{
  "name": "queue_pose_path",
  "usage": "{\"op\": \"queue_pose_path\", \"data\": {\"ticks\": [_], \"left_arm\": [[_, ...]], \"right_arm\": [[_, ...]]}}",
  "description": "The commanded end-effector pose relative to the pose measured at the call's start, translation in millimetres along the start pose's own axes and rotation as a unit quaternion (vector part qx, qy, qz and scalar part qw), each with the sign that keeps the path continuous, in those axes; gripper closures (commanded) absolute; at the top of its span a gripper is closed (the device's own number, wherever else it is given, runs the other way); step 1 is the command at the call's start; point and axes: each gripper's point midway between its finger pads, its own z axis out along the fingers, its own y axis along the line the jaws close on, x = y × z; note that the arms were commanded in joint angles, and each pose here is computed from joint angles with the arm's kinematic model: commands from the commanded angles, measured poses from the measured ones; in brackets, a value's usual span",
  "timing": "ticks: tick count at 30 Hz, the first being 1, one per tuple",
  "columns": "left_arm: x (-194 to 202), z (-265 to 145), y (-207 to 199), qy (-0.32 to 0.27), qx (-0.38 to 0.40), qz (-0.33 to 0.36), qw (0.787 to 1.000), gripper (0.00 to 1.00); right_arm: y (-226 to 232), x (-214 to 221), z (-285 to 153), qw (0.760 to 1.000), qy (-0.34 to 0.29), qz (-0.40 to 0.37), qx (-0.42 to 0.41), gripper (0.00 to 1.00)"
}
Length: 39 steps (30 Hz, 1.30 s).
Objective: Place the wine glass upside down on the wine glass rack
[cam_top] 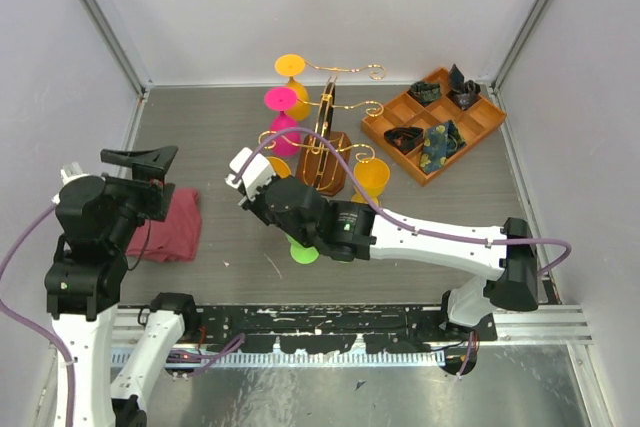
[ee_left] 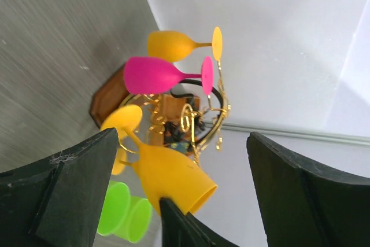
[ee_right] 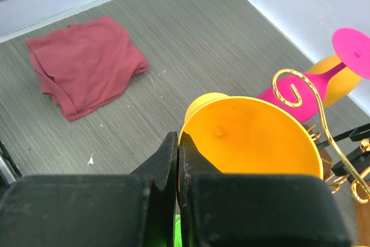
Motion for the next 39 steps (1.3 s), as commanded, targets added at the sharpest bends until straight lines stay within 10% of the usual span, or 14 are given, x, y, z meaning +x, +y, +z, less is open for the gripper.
{"op": "queue_pose_path", "data": {"ticks": [1, 7, 19, 39], "left_arm": [[20, 2, 12, 0.045, -0.029, -0.106, 0.993, 0.0], [51, 14, 11, 0.126, -0.02, -0.191, 0.973, 0.03], [52, 17, 12, 0.126, 0.004, -0.234, 0.964, 0.42], [58, 22, 19, 0.138, 0.0, -0.245, 0.96, 0.47]], "right_arm": [[-9, -61, -10, 0.994, -0.107, 0.018, 0.017, 0.99], [2, -86, -18, 0.985, -0.17, 0.002, 0.009, 0.99], [29, -89, -20, 0.98, -0.2, -0.023, -0.002, 0.99], [79, -88, -26, 0.97, -0.238, -0.041, -0.028, 0.99]]}}
